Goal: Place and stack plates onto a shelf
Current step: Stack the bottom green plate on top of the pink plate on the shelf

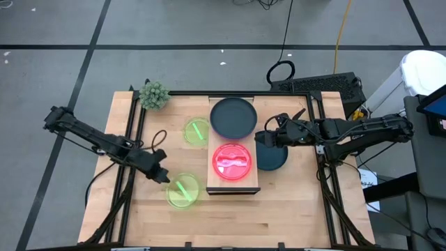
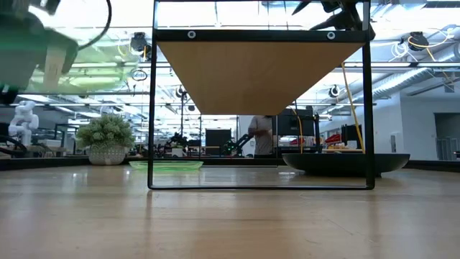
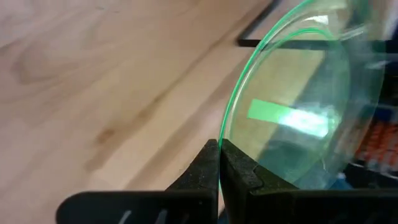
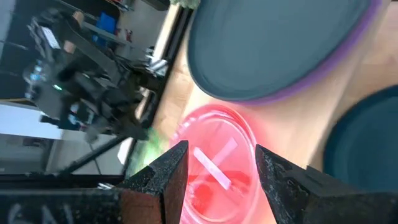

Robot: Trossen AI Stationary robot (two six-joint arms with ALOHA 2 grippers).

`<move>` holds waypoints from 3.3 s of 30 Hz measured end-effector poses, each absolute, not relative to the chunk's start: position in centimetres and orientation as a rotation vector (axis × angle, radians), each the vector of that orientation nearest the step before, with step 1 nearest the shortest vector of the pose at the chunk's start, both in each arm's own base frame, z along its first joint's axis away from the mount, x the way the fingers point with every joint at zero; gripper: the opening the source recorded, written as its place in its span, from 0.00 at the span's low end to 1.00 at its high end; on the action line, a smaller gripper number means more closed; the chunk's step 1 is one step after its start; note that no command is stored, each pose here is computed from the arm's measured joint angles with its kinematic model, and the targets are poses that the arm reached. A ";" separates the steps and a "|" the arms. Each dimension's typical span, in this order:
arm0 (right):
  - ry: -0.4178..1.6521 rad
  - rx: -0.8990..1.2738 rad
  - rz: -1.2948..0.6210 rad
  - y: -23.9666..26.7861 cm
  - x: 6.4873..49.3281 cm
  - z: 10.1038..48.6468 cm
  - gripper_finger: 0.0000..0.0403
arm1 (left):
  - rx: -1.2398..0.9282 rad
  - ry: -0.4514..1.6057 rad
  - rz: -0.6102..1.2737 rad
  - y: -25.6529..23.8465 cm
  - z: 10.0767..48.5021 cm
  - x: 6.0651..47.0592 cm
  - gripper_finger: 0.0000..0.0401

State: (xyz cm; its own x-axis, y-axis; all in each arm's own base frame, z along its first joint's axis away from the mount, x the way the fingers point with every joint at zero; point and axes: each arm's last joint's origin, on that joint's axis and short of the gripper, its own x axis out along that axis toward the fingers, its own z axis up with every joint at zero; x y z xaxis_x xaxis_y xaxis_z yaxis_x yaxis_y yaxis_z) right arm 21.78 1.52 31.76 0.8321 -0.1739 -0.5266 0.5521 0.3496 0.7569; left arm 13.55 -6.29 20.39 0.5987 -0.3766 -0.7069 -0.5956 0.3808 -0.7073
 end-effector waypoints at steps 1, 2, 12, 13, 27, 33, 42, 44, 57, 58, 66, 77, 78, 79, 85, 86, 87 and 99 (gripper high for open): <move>0.399 1.116 -0.490 1.6 21.7 31.7 0.42 | -1.241 0.966 0.163 -6.2 20.6 13.4 0.01; 0.413 1.112 -0.497 1.6 21.6 31.5 0.42 | -1.258 0.951 0.156 -6.1 20.9 13.2 0.01; 0.471 1.114 -0.499 2.5 21.3 31.1 0.42 | -1.309 0.772 0.107 -5.8 24.8 13.3 0.01; 0.474 1.113 -0.494 2.6 21.2 31.1 0.42 | -1.312 0.738 0.106 -5.8 25.3 13.5 0.01; 0.595 1.116 -0.535 3.9 20.2 30.2 0.42 | -1.282 0.387 0.146 -3.9 30.3 14.3 0.01; 0.611 1.107 -0.539 4.1 20.1 30.1 0.42 | -1.278 0.299 0.174 -2.5 32.1 14.4 0.01; 0.659 1.080 -0.572 4.0 19.7 29.8 0.42 | -1.245 0.263 0.187 -1.1 34.6 15.5 0.01; 0.665 1.073 -0.573 4.0 19.7 29.7 0.42 | -1.245 0.283 0.177 -0.9 34.7 16.0 0.01; 0.706 1.054 -0.550 4.1 19.5 29.6 0.42 | -1.219 0.415 0.202 0.0 33.7 20.7 0.01; 0.719 1.053 -0.547 4.1 19.5 29.6 0.42 | -1.213 0.419 0.207 0.1 33.6 21.0 0.01; 0.800 1.067 -0.534 4.2 19.1 29.3 0.42 | -1.175 0.427 0.236 0.3 32.0 24.1 0.01; 0.836 1.075 -0.522 4.2 19.0 29.2 0.42 | -1.159 0.456 0.285 0.4 29.2 27.6 0.01; 0.856 1.077 -0.520 4.3 18.9 29.1 0.42 | -1.157 0.460 0.291 0.4 29.0 27.8 0.01; 0.870 1.076 -0.524 4.3 18.8 29.0 0.42 | -1.154 0.463 0.300 0.4 28.9 27.9 0.01; 0.894 1.065 -0.543 4.2 18.5 28.9 0.42 | -1.137 0.477 0.310 0.3 28.5 28.2 0.01; 0.894 1.064 -0.544 4.2 18.5 28.9 0.42 | -1.135 0.476 0.313 0.3 28.5 28.2 0.01; 0.894 1.064 -0.544 4.2 18.5 28.9 0.42 | -1.132 0.475 0.315 0.3 28.4 28.2 0.01; 0.899 1.055 -0.557 4.2 18.4 28.8 0.42 | -1.096 0.524 0.330 -0.1 27.2 29.0 0.01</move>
